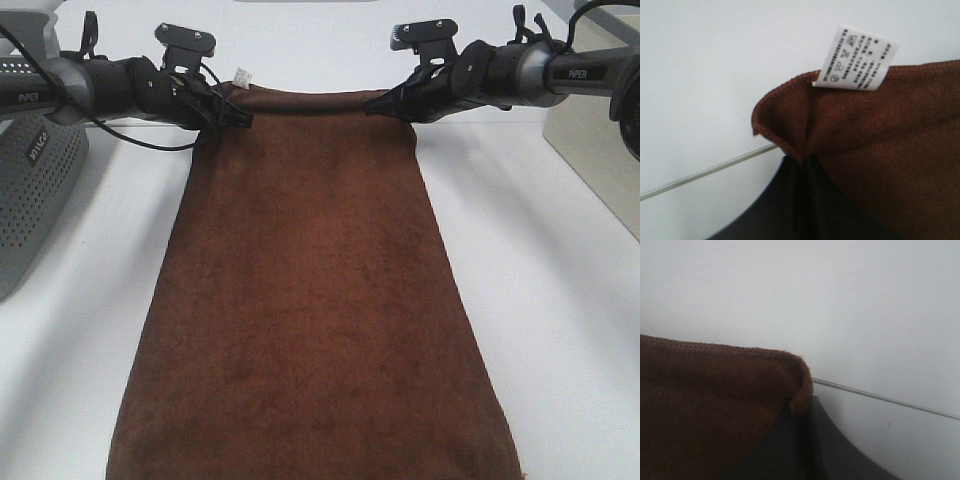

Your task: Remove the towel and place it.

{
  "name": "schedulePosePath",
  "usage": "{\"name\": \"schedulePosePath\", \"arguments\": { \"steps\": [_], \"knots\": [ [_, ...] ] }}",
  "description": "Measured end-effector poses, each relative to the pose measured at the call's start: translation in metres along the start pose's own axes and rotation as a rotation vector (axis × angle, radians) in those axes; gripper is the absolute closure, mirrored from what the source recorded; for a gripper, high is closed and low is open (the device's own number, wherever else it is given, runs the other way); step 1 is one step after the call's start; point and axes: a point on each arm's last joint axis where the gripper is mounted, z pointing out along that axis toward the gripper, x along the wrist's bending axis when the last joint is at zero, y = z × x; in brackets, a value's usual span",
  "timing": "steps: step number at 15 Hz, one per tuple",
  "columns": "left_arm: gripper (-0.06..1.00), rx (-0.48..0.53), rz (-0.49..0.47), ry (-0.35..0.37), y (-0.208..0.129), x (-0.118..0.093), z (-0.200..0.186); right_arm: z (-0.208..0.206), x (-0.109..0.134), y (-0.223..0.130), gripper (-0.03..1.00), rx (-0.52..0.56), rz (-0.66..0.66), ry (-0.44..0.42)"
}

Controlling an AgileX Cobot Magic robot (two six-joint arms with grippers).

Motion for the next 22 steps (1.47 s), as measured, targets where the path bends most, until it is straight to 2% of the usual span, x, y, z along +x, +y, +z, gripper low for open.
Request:
{"name": "schedulePosePath", "arguments": {
  "steps": [5, 8, 10, 13, 14, 15, 16, 18, 20, 22],
  "knots": [
    [0.92, -0.016, 0.000, 0.007, -0.001, 0.000, 0.002, 0.000, 0.000, 0.000, 0.96, -0.005, 0.000, -0.002],
    [0.79, -0.021, 0.000, 0.009, -0.001, 0.000, 0.002, 0.000, -0.001, 0.001, 0.90, -0.018, 0.000, -0.007],
    [0.62, -0.037, 0.000, 0.015, 0.000, 0.001, 0.002, 0.000, -0.001, 0.001, 0.79, -0.020, 0.000, -0.008],
    [0.35, -0.043, -0.032, 0.017, 0.001, 0.001, 0.002, 0.000, -0.002, 0.004, 0.47, -0.051, 0.024, -0.019],
    [0.30, -0.054, -0.055, 0.020, 0.002, 0.001, 0.002, 0.000, -0.002, 0.005, 0.35, -0.059, 0.032, -0.022],
    [0.28, -0.061, -0.065, 0.023, 0.002, 0.001, 0.002, 0.000, -0.002, 0.005, 0.28, -0.061, 0.034, -0.023],
    [0.27, -0.070, -0.072, 0.025, 0.003, 0.002, 0.002, 0.000, -0.002, 0.005, 0.24, -0.060, 0.035, -0.022],
    [0.27, -0.065, -0.073, 0.023, 0.003, 0.002, 0.001, 0.001, -0.001, 0.001, 0.23, -0.016, 0.038, -0.007],
    [0.27, -0.020, -0.065, 0.005, 0.005, 0.000, -0.002, -0.003, 0.002, -0.001, 0.22, 0.054, 0.040, 0.022],
    [0.26, 0.098, -0.030, -0.042, 0.015, -0.003, -0.017, -0.023, 0.008, 0.013, 0.21, 0.164, 0.038, 0.082]
  ]
}}
